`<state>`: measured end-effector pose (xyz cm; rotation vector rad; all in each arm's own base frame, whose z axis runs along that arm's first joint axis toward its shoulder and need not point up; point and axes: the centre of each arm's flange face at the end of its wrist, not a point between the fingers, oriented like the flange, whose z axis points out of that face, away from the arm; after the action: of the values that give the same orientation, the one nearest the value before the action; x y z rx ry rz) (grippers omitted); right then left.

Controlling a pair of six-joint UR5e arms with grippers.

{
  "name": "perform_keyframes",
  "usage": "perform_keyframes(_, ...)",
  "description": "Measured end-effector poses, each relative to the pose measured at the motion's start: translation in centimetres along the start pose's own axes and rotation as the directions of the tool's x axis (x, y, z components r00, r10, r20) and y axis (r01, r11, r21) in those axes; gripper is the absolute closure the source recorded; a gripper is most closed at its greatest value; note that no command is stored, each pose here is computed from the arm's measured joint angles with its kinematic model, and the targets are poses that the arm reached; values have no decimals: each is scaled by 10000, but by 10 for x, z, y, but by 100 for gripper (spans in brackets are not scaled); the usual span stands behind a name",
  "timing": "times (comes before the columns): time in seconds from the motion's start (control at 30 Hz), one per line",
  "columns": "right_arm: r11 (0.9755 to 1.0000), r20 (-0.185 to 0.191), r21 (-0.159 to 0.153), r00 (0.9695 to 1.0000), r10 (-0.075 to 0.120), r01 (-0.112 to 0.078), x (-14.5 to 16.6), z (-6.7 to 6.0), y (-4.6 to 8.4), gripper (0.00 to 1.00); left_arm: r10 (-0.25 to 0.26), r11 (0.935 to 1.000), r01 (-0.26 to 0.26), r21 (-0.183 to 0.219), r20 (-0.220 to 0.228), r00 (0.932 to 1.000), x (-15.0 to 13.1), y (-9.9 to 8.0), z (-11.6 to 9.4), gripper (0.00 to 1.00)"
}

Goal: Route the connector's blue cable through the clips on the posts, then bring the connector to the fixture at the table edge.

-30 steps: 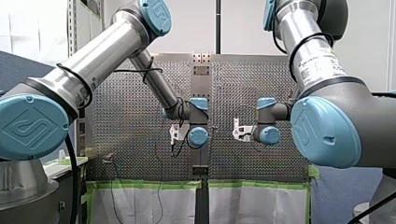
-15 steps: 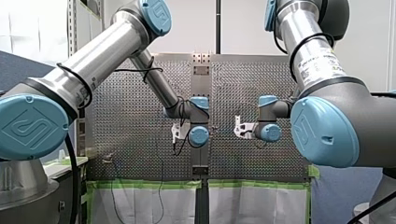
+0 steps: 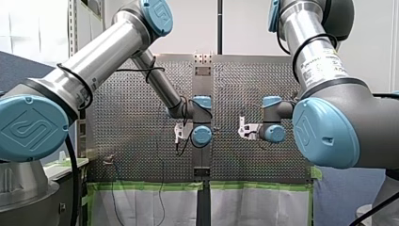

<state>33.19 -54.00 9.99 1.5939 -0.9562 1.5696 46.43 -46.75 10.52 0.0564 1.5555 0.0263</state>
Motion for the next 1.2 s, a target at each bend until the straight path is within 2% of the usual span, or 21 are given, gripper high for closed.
perform_keyframes(0.2, 10000, 2, 36, 10000, 1, -1, 0, 0, 0, 100, 171, 9998, -172, -50, -240, 9996, 13, -4, 4, 93)
perform_keyframes(0.33, 10000, 9, 46, 10000, -3, 3, 0, 0, 1, 100, 105, 9999, -108, -115, -303, 9995, 22, -8, 11, 93)
perform_keyframes(0.63, 10000, -12, 18, 10000, -7, 7, 0, 0, 2, 100, -6, 9997, -3, -234, -389, 9992, 23, -9, 21, 93)
perform_keyframes(0.97, 10000, 172, 18, 9998, -80, 80, -2, -2, 2, 100, 298, 9989, -327, -329, -840, 9960, 25, -16, 2, 90)
perform_keyframes(1.2, 10000, 192, 10, 9998, -88, 88, -2, -2, 2, 100, 360, 9985, -394, -368, -901, 9953, 25, -21, -5, 90)
